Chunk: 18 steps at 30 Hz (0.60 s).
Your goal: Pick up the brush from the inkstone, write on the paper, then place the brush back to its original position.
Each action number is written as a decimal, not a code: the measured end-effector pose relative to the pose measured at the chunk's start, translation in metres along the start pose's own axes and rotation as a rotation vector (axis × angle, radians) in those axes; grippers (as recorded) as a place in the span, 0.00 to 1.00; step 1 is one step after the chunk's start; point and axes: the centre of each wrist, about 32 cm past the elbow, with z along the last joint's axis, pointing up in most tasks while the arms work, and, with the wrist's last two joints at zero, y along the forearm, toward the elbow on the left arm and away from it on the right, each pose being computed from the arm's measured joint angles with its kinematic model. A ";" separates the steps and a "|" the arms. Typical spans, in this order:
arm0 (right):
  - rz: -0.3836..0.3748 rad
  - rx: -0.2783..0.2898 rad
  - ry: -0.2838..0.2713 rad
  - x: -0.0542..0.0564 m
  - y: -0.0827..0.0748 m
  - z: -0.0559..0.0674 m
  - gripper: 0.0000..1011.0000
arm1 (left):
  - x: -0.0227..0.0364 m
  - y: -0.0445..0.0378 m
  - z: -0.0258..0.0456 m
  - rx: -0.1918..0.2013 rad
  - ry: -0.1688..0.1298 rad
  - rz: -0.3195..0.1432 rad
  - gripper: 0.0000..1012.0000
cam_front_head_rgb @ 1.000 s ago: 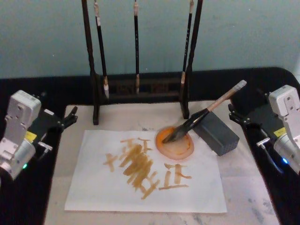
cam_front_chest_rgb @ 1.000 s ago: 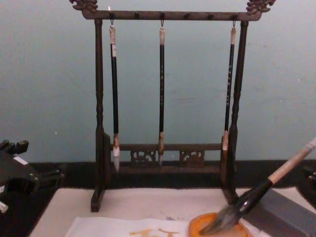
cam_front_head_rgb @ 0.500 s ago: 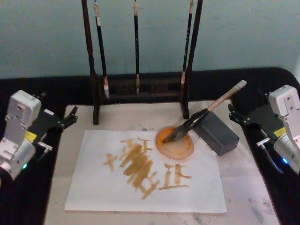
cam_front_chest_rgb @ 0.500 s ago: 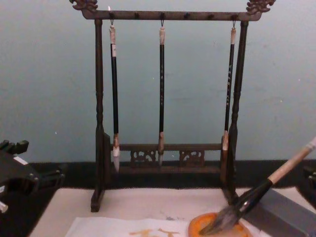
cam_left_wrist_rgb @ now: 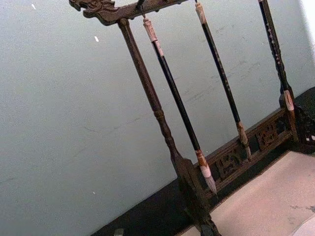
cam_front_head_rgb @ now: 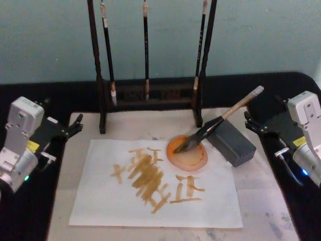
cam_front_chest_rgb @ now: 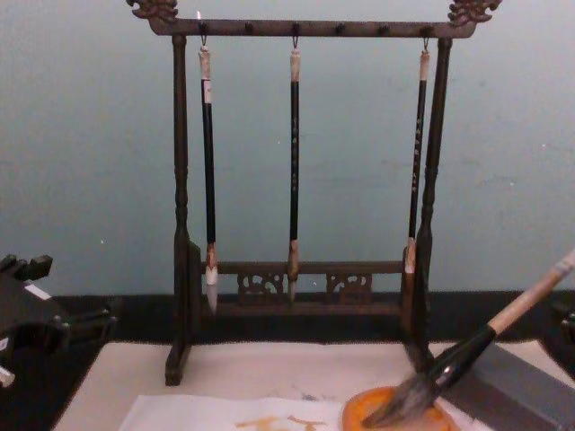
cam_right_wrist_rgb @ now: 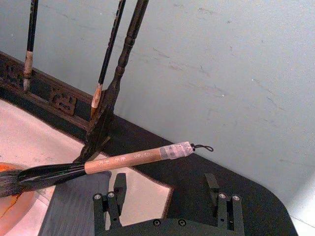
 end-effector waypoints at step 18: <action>0.000 0.000 0.000 0.000 0.000 0.000 0.99 | 0.0000 0.0000 0.0000 0.000 0.000 0.000 1.00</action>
